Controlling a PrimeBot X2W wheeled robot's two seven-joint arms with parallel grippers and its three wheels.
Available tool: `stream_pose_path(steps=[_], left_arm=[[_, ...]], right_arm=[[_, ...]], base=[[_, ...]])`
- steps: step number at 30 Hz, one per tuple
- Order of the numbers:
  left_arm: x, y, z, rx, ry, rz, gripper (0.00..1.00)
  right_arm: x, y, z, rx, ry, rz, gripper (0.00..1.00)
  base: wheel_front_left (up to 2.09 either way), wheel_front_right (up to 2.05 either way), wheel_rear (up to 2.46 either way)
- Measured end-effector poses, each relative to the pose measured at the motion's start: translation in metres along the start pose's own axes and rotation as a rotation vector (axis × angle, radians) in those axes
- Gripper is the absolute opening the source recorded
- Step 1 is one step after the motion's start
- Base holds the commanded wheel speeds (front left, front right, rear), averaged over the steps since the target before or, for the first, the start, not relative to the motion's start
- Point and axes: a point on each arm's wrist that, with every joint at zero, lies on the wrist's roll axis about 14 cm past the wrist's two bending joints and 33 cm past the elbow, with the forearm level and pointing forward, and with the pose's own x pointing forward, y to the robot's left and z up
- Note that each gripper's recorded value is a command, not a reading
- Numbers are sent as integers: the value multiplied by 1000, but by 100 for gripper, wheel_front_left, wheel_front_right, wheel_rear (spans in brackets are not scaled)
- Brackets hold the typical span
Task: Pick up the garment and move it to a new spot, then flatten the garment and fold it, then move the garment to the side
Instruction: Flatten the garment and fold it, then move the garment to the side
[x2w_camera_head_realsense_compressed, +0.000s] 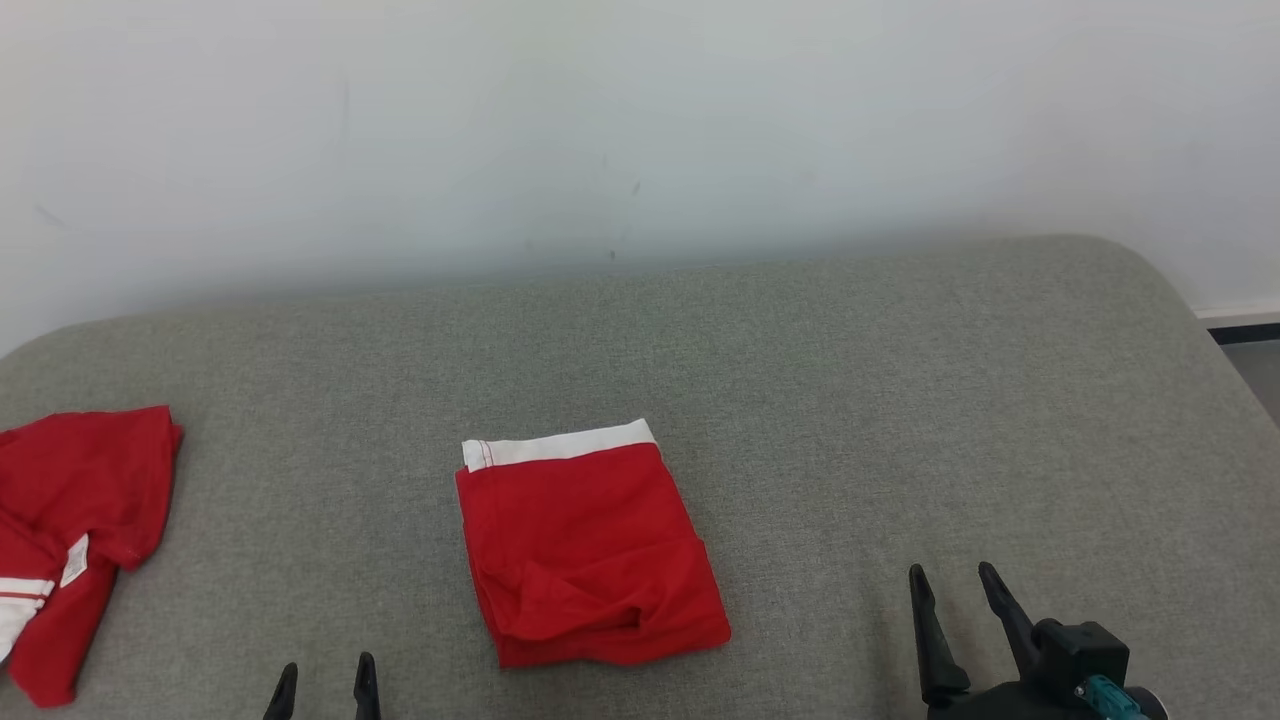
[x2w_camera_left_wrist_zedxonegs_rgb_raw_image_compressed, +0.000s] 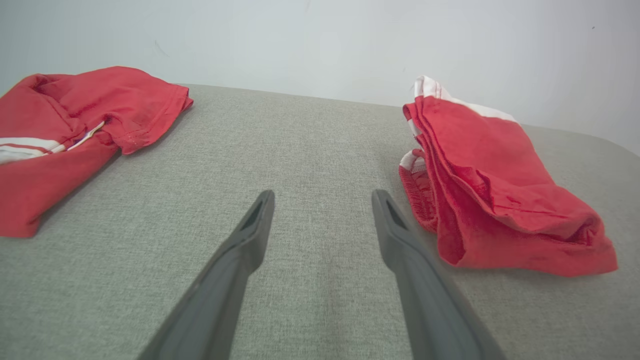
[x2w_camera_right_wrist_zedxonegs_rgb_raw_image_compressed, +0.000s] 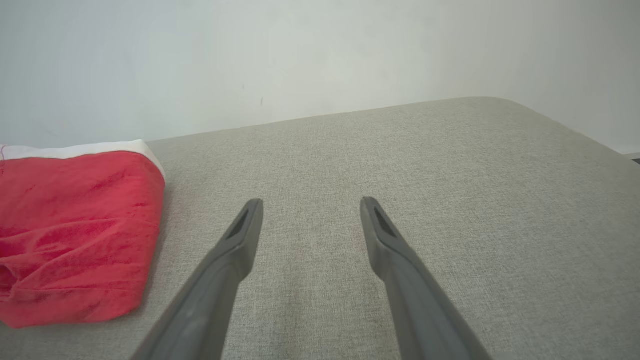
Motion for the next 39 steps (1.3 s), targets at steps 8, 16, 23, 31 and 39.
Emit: stream_pose_path(steps=[8,16,23,31,39], left_arm=[[-2,-1,-2,-2,6,-1,100],[-5,2,-6,-5,15,14,100],[-11,3,-12,-21,33,22,100],[-12,9,-16,-27,46,48,100],[-12,19,-18,-30,54,82,100]], right_arm=[[-1,7,-7,12,21,18,100],[9,35,-8,32,25,101,100],[19,90,-25,118,102,249,100],[53,119,-24,127,137,325,100],[86,135,-22,139,165,349,100]], base=[[0,0,0],[0,0,0],[0,0,0],[0,0,0],[0,0,0]])
